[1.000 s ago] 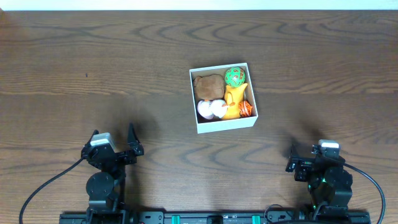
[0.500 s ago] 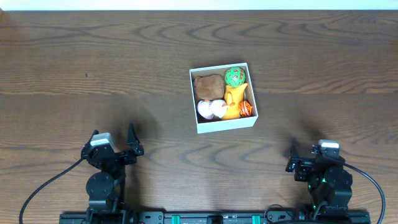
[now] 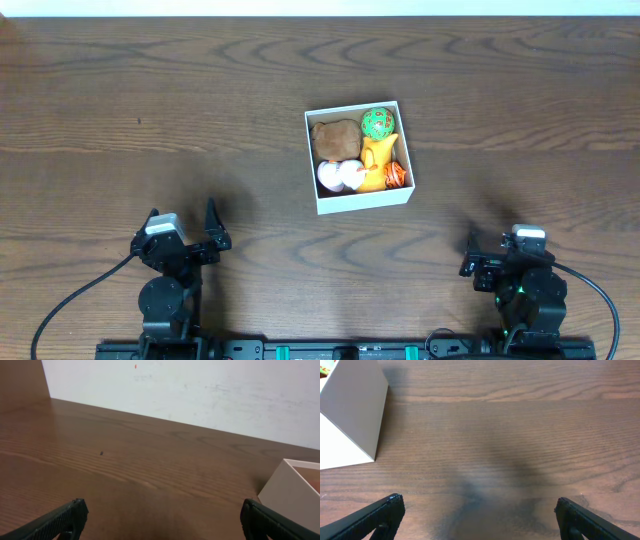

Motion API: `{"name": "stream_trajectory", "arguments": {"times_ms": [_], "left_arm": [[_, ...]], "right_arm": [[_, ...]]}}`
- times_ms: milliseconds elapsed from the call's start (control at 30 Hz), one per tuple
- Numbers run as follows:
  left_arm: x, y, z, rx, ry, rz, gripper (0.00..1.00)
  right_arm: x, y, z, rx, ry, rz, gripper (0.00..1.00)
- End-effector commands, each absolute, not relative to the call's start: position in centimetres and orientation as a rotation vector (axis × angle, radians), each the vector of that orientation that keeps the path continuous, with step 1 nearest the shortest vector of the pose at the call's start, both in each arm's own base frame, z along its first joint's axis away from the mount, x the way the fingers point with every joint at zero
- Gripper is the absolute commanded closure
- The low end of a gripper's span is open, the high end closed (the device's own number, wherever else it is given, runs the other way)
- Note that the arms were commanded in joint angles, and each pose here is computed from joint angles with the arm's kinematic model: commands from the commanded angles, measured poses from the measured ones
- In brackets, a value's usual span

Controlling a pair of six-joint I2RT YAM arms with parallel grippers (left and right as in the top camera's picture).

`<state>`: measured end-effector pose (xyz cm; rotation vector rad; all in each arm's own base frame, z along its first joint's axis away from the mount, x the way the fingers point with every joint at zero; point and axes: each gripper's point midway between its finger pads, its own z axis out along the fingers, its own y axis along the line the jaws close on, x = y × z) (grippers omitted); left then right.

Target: Pack container

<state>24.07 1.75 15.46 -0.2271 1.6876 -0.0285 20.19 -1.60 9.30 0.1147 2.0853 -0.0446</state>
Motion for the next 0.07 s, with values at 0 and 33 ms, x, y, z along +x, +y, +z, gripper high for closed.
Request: {"name": "stream_trajectory", "arguments": {"times_ms": [0,33], "left_arm": [[24.1,2.01,13.78,-0.243,1.721,-0.016,0.02],[24.1,2.01,13.78,-0.243,1.721,-0.016,0.02]], "right_arm": [[20.18,-1.91,8.95,0.142,2.084,-0.049,0.01],[20.18,-1.91,8.95,0.142,2.084,-0.049,0.01]]}}
